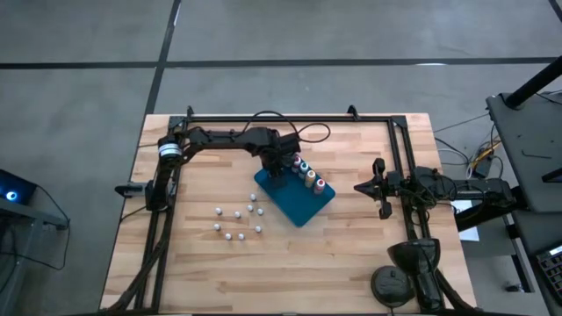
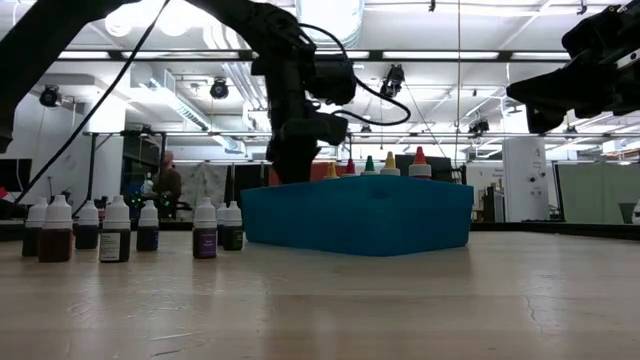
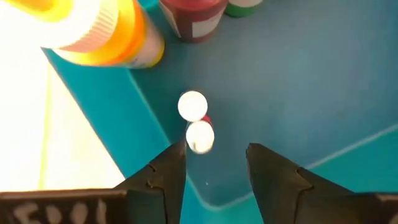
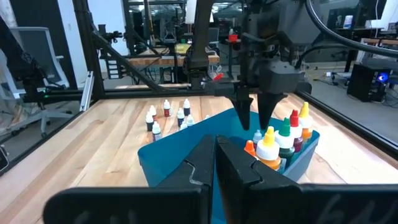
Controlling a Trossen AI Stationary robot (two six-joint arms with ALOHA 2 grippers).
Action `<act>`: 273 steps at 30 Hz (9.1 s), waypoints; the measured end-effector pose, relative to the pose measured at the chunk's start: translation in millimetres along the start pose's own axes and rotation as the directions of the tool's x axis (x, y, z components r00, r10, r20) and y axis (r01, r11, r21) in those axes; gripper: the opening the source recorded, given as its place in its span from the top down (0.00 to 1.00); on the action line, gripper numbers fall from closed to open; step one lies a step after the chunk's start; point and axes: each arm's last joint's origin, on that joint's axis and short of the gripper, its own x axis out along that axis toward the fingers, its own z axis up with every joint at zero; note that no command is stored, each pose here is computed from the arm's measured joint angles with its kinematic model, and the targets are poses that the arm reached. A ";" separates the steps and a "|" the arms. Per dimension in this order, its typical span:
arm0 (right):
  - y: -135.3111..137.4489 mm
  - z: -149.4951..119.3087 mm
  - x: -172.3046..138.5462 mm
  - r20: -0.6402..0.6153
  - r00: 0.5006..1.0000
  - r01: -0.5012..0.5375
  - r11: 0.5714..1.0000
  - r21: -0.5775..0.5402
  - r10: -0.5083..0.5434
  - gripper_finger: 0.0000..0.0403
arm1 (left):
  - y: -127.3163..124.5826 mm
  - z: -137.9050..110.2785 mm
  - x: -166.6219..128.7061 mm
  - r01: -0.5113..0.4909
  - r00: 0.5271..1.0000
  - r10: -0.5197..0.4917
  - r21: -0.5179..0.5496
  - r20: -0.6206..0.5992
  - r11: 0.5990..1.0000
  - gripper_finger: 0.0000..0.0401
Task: Pick & Place food coloring
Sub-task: Put the green food coloring bottle into the blue bin
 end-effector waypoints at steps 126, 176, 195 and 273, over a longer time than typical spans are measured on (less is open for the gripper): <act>0.0 -0.3 0.3 -0.005 1.000 0.000 1.000 -0.001 0.000 0.98 | -54.2 -86.6 12.8 -0.002 0.993 -0.030 -0.262 -0.117 0.965 0.65; 0.0 -0.4 0.3 -0.005 1.000 0.000 1.000 0.000 0.000 0.98 | -52.8 -88.3 13.5 -0.003 0.989 -0.035 -0.265 -0.140 0.964 0.81; 0.0 -0.3 0.3 -0.005 1.000 0.000 1.000 0.001 0.000 0.98 | -53.6 -88.4 13.6 0.022 0.987 -0.062 -0.261 -0.145 0.965 0.93; 0.0 -0.3 0.3 -0.004 1.000 0.000 1.000 0.000 0.000 0.98 | -16.3 -2.8 17.0 -0.050 0.986 0.034 -0.092 -0.163 0.994 0.92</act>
